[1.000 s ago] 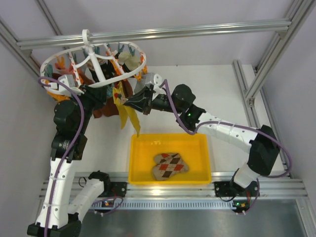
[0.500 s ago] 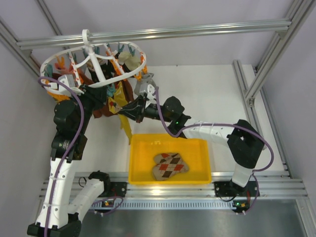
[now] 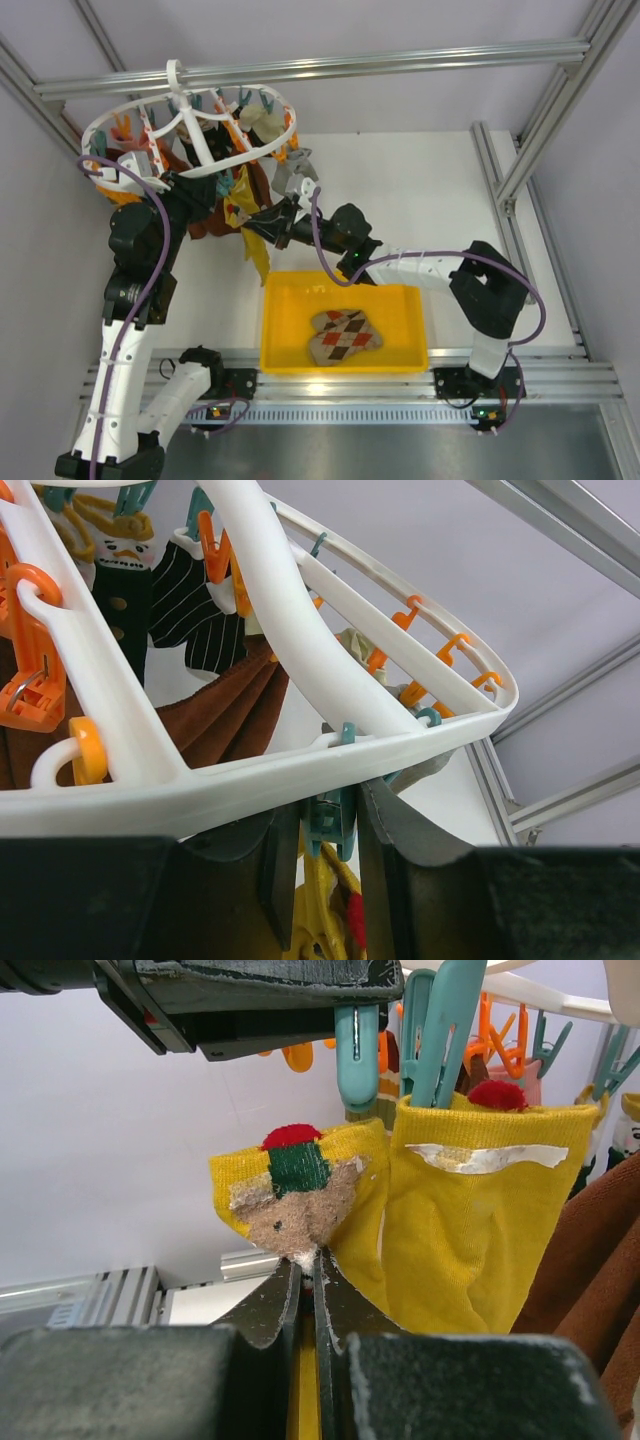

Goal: Clip the socks to the hanger
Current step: Clamp the sock onto the hanger.

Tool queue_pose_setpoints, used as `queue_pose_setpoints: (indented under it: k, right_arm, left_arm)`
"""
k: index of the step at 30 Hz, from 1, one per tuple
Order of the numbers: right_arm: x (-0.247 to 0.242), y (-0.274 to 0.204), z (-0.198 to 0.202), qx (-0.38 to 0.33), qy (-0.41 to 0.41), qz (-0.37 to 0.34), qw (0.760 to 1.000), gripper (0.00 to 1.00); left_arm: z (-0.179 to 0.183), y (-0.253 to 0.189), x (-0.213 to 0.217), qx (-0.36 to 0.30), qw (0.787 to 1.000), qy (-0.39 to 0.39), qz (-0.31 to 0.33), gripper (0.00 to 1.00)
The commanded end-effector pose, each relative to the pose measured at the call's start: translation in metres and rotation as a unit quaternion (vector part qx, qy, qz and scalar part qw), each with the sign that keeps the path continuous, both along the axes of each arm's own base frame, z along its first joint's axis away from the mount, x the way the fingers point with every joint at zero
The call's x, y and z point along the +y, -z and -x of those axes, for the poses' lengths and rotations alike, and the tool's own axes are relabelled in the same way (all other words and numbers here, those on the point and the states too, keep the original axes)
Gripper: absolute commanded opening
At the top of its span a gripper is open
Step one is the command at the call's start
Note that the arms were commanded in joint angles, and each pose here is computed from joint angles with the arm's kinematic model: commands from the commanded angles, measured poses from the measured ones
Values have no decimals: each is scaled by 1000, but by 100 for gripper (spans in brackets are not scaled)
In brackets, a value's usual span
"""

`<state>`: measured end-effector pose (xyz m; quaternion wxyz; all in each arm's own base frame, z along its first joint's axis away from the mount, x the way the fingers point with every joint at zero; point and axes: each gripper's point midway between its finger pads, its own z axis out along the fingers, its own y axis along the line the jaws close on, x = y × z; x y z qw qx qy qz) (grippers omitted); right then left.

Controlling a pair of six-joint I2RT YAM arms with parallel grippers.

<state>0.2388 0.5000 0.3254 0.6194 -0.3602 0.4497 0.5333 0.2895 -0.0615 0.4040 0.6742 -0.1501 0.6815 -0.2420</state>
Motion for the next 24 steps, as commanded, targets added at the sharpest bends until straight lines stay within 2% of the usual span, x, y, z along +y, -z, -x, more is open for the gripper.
queue_pose_setpoints:
  k: [1,13,24]
  right_arm:
    - [-3,-20,-2,-33,10,-42,999,0]
    - [-8,-35,-24,-30,48,-74,996,0]
    - [-9,-52,-24,-38,32,-94,994,0]
  left_arm:
    - [-3,-33,10,-50,998,-27,18,0]
    - [-3,-28,9,-40,999,-23,13,0]
    - [-4,-24,8,-35,999,-20,12,0]
